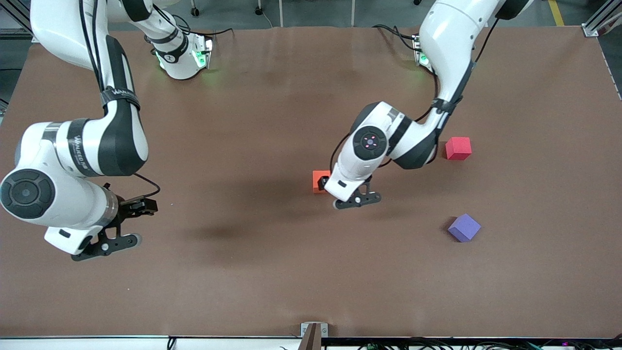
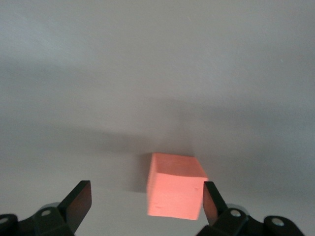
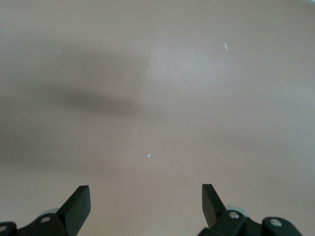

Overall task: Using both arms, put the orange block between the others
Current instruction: 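Grasp the orange cube with the left gripper while the right gripper retracts, then carry the orange cube with the left gripper toward the red cube, then lower the orange cube between the red and purple cubes, open the left gripper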

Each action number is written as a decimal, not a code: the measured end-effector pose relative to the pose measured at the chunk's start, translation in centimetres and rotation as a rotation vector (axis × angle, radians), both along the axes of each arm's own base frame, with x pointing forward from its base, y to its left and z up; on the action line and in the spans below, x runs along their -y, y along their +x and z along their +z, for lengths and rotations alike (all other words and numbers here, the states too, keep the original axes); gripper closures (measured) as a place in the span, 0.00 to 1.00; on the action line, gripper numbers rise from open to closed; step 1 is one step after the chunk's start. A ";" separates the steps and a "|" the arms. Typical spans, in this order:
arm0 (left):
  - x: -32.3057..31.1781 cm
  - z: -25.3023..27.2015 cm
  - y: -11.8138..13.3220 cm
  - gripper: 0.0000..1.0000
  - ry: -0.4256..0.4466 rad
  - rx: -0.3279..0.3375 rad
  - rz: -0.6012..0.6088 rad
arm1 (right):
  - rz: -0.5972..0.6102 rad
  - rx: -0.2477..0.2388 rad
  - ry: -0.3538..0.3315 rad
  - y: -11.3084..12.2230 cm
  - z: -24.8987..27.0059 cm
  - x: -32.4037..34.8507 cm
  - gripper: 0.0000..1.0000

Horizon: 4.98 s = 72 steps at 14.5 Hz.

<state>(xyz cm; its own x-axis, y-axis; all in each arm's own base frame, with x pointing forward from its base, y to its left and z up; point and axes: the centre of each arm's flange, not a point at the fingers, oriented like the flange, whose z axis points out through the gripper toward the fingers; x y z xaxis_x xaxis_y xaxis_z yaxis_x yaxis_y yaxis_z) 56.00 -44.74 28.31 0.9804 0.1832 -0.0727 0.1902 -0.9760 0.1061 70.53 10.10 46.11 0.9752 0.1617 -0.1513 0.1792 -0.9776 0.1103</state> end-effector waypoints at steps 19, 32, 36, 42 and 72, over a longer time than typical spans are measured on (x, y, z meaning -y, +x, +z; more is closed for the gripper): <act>4.9 -8.1 -4.3 0.25 0.055 -0.004 -0.072 | -0.287 0.223 0.202 -7.7 12.9 12.1 0.00; -8.4 5.2 3.5 0.41 0.126 -0.020 0.050 | -0.204 0.203 0.181 -8.1 12.3 13.0 0.00; -17.0 6.1 2.8 0.41 0.156 -0.058 0.001 | -0.191 0.217 0.159 -8.3 12.2 13.4 0.00; -30.6 5.3 3.6 0.41 0.153 -0.093 -0.032 | -0.179 0.228 0.162 -9.6 12.0 13.3 0.00; -41.9 -7.6 -0.2 0.41 0.104 -0.006 -0.059 | -0.154 0.243 0.158 -10.0 13.3 12.5 0.00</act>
